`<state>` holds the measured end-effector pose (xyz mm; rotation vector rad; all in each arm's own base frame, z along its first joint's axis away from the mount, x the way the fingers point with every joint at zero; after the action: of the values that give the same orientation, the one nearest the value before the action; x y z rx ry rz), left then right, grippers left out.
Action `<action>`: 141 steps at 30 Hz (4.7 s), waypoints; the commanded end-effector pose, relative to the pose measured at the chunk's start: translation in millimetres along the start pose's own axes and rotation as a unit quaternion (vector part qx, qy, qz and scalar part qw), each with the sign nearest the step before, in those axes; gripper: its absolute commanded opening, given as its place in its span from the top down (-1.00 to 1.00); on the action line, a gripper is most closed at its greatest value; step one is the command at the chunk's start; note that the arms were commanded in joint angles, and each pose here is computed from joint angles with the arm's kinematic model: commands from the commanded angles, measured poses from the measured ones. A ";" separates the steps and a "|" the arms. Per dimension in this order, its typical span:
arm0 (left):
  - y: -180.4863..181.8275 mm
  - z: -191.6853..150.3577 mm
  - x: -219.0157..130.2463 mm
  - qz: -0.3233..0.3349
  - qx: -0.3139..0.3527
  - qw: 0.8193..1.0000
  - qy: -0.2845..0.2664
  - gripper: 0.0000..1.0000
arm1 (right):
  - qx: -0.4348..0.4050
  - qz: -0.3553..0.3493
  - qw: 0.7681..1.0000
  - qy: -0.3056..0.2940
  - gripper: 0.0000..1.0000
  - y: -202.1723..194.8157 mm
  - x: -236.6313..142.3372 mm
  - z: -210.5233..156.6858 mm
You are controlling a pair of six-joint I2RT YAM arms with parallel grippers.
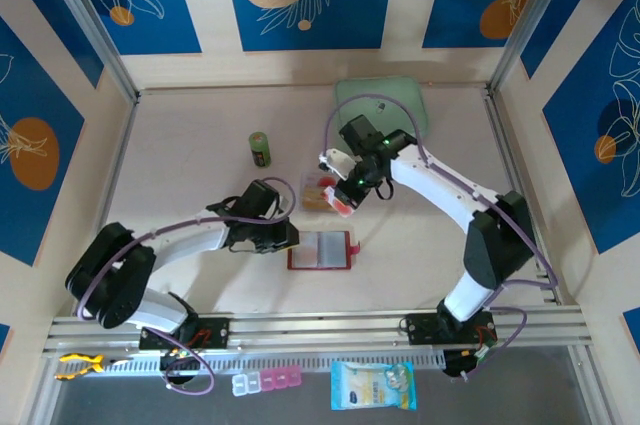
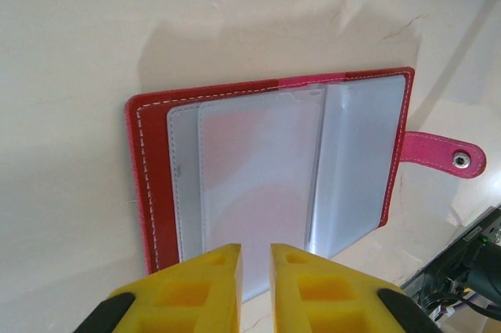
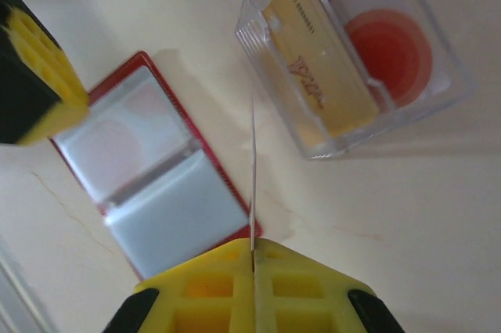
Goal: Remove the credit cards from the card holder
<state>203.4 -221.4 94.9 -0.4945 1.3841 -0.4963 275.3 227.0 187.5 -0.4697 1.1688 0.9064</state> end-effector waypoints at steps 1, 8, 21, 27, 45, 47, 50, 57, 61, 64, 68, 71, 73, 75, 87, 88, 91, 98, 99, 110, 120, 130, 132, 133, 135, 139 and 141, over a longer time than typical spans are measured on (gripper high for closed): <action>13.5 -4.3 -7.4 0.027 0.000 1.000 -0.006 0.67 | -0.107 -0.019 0.992 0.069 1.00 -5.6 5.3 -4.7; 25.0 -11.4 -13.4 0.034 -0.011 0.999 -0.011 0.67 | -0.165 -0.036 0.983 0.070 1.00 -25.1 11.1 27.7; 35.5 -16.4 -24.8 0.040 -0.026 0.999 -0.022 0.66 | -0.215 -0.038 0.974 0.062 1.00 -43.4 16.9 71.5; 39.8 -17.5 -27.1 0.042 -0.031 0.998 -0.025 0.67 | -0.220 -0.019 0.973 0.072 1.00 -46.2 27.3 74.2; 44.5 -18.3 -28.0 0.038 -0.036 0.998 -0.023 0.67 | -0.211 -0.022 0.975 0.062 0.71 -54.1 42.3 79.9; 43.3 -17.4 -27.8 0.035 -0.037 0.998 -0.023 0.67 | -0.206 -0.027 0.977 0.054 0.69 -53.9 37.4 82.0; 40.5 -15.4 -26.9 0.028 -0.037 0.999 -0.024 0.67 | -0.187 -0.033 0.981 0.036 0.69 -50.5 26.3 86.0; 31.3 -8.9 -21.3 -0.001 -0.034 0.999 -0.021 0.70 | -0.094 -0.019 0.995 -0.038 0.69 -29.6 6.7 87.5; 24.7 -4.3 -17.1 -0.019 -0.032 0.999 -0.018 0.72 | -0.032 -0.007 0.997 -0.074 0.72 -12.7 3.2 80.9; 20.3 -2.0 -12.5 -0.033 -0.030 0.999 -0.012 0.83 | 0.026 0.008 0.996 -0.087 0.74 1.6 5.2 71.9; 15.1 0.4 -7.0 -0.041 -0.026 0.999 -0.008 0.89 | 0.101 0.035 0.989 -0.100 0.75 21.3 12.4 58.0; 11.7 0.7 -1.1 -0.047 -0.025 0.999 -0.003 0.91 | 0.141 0.075 0.981 -0.109 0.75 39.6 19.2 50.6; 10.2 0.3 2.3 -0.046 -0.022 0.999 0.001 0.92 | 0.169 0.086 0.976 -0.105 0.75 47.9 25.8 43.3; 9.8 -1.3 5.4 -0.043 -0.020 0.999 0.005 0.94 | 0.212 0.090 0.968 -0.096 0.75 51.8 32.8 34.7; 25.0 -9.6 17.2 -0.005 -0.020 1.000 0.022 1.00 | 0.377 0.112 0.919 -0.024 0.75 64.7 64.2 -4.3; 25.9 -10.5 18.8 -0.004 -0.021 0.999 0.025 1.00 | 0.381 0.115 0.917 -0.020 0.70 66.5 67.7 -6.3; 29.3 -12.4 21.3 -0.001 -0.027 0.999 0.028 1.00 | 0.402 0.125 0.907 -0.007 0.51 71.8 77.6 -12.4; 34.9 -15.0 22.1 0.010 -0.033 0.999 0.029 1.00 | 0.422 0.131 0.897 0.017 0.32 84.5 95.0 -22.3; 36.0 -16.0 23.0 0.011 -0.034 0.999 0.031 1.00 | 0.423 0.131 0.896 0.021 0.31 85.3 97.0 -23.2; 39.1 -20.8 21.9 0.011 -0.039 0.999 0.032 1.00 | 0.427 0.136 0.893 0.045 0.26 91.8 114.9 -18.2; 42.7 -24.8 21.7 0.011 -0.044 0.998 0.033 1.00 | 0.421 0.155 0.892 0.049 0.36 95.9 121.6 -12.6; 43.4 -25.7 20.3 0.014 -0.042 0.998 0.034 1.00 | 0.441 0.107 0.888 0.075 0.31 86.2 125.9 -30.3; 43.9 -26.0 20.2 0.016 -0.043 0.998 0.035 1.00 | 0.444 0.102 0.887 0.076 0.31 84.2 124.6 -34.3; 44.1 -25.6 20.1 0.016 -0.043 0.998 0.035 1.00 | 0.445 0.102 0.887 0.076 0.31 83.7 123.8 -36.4; 44.0 -25.5 19.8 0.016 -0.043 0.998 0.034 1.00 | 0.446 0.103 0.886 0.073 0.32 82.7 121.4 -38.4; 42.0 -24.2 18.4 0.016 -0.042 0.998 0.032 1.00 | 0.447 0.110 0.885 0.066 0.33 80.2 118.0 -40.6; 40.5 -23.4 16.9 0.016 -0.040 0.999 0.032 1.00 | 0.447 0.120 0.885 0.060 0.33 79.8 117.8 -40.2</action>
<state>192.5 -207.5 58.9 -0.5469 1.4350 -0.4854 204.1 293.9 73.3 0.3699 1.6219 0.4662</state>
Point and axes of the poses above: each hand's point on the last joint's axis, 136 mm out from that joint toward the fingers, its own x axis out along the fingers, its own y axis along the line the jaws close on, z = x × y, the point moved 5 cm from there along -x, back along the fingers, and after that the axes turned 3 degrees about x, right-handed, at the moved point
